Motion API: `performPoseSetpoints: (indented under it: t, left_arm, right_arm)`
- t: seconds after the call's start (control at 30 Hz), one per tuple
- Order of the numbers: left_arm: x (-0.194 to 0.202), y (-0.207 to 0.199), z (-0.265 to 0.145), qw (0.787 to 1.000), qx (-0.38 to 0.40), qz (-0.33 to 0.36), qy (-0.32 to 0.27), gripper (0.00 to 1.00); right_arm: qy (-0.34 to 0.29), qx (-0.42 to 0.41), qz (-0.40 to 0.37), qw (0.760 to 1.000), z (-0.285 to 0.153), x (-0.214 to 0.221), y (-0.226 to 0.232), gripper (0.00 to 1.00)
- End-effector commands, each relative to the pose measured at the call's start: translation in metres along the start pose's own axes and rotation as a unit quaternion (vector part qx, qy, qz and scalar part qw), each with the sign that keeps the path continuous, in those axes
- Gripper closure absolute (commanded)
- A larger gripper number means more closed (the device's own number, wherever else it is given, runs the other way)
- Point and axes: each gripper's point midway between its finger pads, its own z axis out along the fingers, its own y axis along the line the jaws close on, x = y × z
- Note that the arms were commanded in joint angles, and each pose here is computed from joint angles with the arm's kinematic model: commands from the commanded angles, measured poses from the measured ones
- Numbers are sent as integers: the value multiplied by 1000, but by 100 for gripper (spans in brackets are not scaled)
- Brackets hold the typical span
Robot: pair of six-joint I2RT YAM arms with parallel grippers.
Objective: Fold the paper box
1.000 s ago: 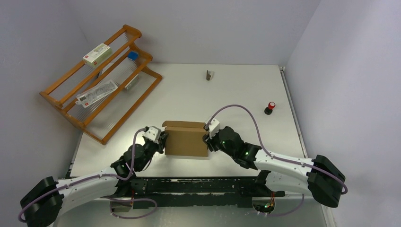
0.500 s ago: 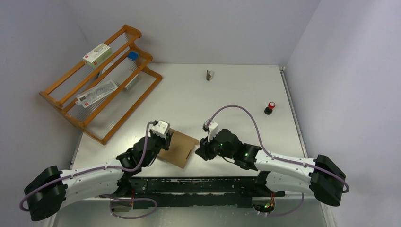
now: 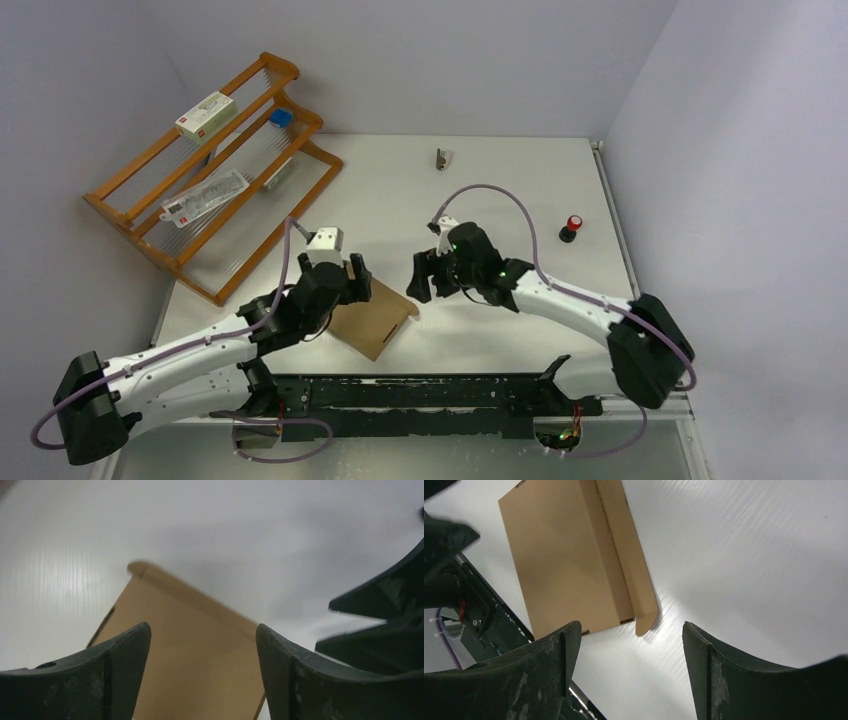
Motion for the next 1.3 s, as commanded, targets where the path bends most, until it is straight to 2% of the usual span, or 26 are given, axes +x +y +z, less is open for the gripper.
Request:
performPoseSetpoints:
  t: [0.0, 0.2, 0.4, 0.63, 0.77, 1.07, 1.2, 1.27]
  left_arm:
    - [44, 44, -22, 992, -89, -39, 86, 15]
    - [63, 63, -37, 984, -116, -83, 109, 10]
    - [83, 67, -37, 979, -121, -93, 132, 10]
    - [100, 59, -29, 978, -105, -94, 153, 11]
    - [104, 59, -27, 978, -105, -88, 159, 12]
    - [107, 60, -27, 978, -98, -95, 155, 14]
    - [108, 58, -26, 979, -89, -104, 151, 15]
    - [109, 59, -26, 979, -88, -106, 149, 16]
  right_arm:
    - [42, -55, 23, 997, 20, -1, 5, 21]
    - [77, -77, 81, 991, 43, 9, 2, 16]
    - [104, -46, 157, 981, 44, 34, -9, 20]
    - [105, -45, 236, 965, 41, 60, -10, 43]
    - [100, -44, 263, 959, 45, 64, -11, 50]
    - [85, -43, 286, 954, 61, 62, -16, 66]
    - [81, -51, 285, 954, 65, 58, -13, 74]
    - [77, -53, 275, 957, 64, 53, -13, 82]
